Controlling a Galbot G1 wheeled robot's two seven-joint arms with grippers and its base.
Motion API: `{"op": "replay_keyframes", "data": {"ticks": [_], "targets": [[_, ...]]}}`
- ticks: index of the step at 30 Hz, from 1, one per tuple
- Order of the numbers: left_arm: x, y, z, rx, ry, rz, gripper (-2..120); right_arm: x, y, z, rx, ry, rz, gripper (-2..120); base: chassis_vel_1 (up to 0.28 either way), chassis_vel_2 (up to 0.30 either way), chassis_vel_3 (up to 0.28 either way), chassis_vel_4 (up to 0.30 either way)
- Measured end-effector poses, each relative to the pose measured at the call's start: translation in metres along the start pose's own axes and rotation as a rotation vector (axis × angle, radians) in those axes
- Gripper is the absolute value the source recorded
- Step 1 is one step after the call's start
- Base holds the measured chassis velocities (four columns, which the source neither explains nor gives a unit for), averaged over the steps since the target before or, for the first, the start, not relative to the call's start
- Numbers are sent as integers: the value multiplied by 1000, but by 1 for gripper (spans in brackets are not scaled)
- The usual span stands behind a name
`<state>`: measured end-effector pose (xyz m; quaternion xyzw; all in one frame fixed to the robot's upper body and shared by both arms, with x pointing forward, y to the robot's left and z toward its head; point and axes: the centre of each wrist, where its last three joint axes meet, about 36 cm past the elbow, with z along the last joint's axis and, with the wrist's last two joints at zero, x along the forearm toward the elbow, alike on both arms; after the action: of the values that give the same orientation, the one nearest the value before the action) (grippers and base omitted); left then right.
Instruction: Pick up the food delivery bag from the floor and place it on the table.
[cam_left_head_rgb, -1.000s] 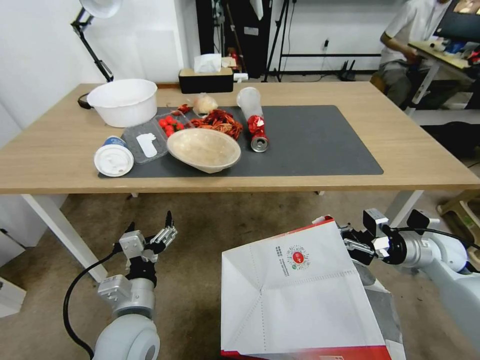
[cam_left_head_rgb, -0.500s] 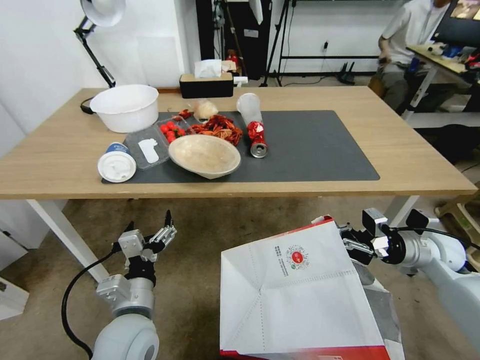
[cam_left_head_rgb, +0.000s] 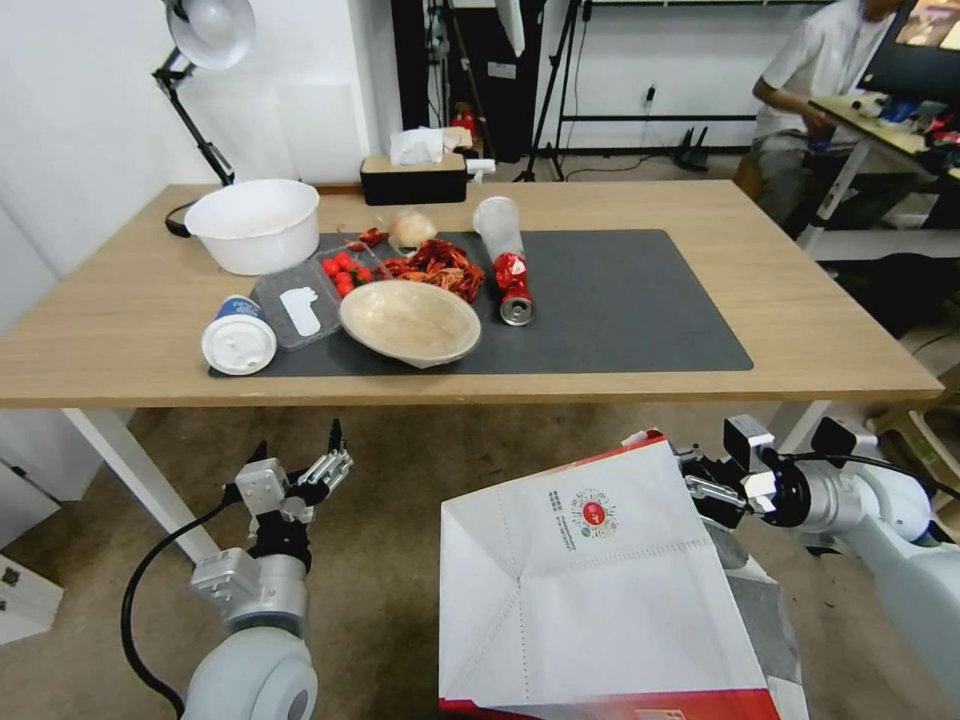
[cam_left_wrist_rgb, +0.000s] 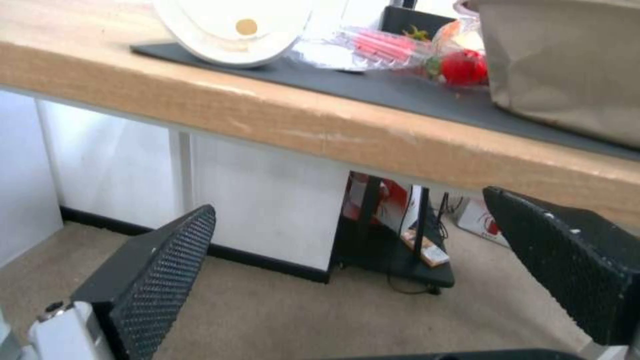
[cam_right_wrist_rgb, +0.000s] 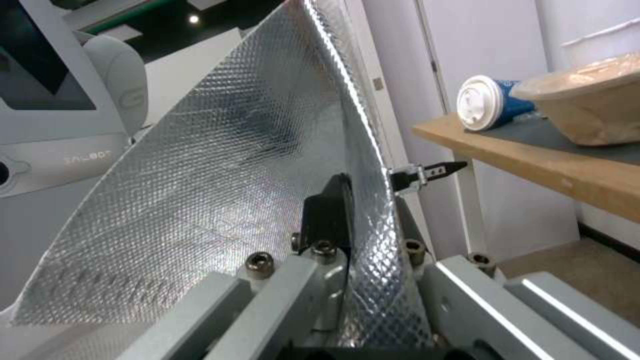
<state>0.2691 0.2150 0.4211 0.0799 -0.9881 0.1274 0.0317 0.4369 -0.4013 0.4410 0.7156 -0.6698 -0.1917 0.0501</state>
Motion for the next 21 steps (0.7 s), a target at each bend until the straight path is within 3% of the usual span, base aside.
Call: {"op": "replay_keyframes", "data": {"ticks": [21], "targets": [[0,0,0,-2,0,2,100,-1,-1,0,-1,1,-2,0,0,0,0,0]]}}
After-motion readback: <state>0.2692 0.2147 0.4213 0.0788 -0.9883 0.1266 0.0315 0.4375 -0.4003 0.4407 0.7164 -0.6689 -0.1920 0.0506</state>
